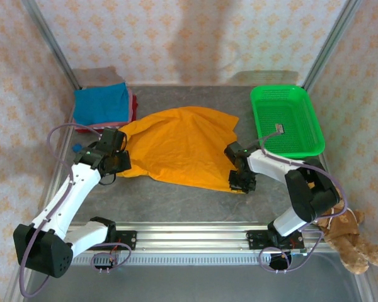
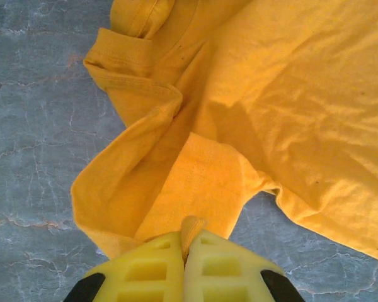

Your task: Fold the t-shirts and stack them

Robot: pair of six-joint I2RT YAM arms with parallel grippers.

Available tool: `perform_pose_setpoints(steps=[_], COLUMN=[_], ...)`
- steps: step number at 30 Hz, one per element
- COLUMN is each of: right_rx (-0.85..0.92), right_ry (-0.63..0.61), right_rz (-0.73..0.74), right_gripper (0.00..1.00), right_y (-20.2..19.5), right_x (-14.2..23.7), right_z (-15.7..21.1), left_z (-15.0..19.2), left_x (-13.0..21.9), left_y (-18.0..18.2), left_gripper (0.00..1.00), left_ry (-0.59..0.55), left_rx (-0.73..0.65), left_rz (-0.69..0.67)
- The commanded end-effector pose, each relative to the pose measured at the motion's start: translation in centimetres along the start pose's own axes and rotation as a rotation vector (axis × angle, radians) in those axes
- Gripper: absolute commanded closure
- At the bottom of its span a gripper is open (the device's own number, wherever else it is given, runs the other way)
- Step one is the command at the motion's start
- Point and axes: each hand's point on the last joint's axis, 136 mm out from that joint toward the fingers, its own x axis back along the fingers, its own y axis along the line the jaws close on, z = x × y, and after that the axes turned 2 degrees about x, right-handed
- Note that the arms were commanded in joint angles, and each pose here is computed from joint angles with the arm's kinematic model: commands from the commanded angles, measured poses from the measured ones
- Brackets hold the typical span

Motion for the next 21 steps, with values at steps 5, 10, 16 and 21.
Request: perform_pose_setpoints(steps=[5, 10, 16, 21], right_rx=[0.004, -0.071, -0.154, -0.167], right_ry=[-0.129, -0.265, -0.487, -0.478], right_rz=[0.029, 0.045, -0.003, -0.008], right_gripper=[0.99, 1.00, 1.00, 1.00], right_y=[-0.7, -3.8, -6.6, -7.0], right_x=[3.1, 8.1, 13.8, 13.7], right_z=[-1.9, -2.3, -2.1, -1.6], left_z=[0.6, 2.4, 5.2, 9.6], left_x=[-0.3, -0.9, -0.9, -1.7], left_y=[-1.2, -2.2, -6.4, -9.7], left_gripper=[1.00, 1.00, 1.00, 0.93], left_ry=[0.044, 0.113, 0.177, 0.292], left_rx=[0.040, 0.072, 0.014, -0.121], left_rz=[0.063, 0.122, 0.312, 0.344])
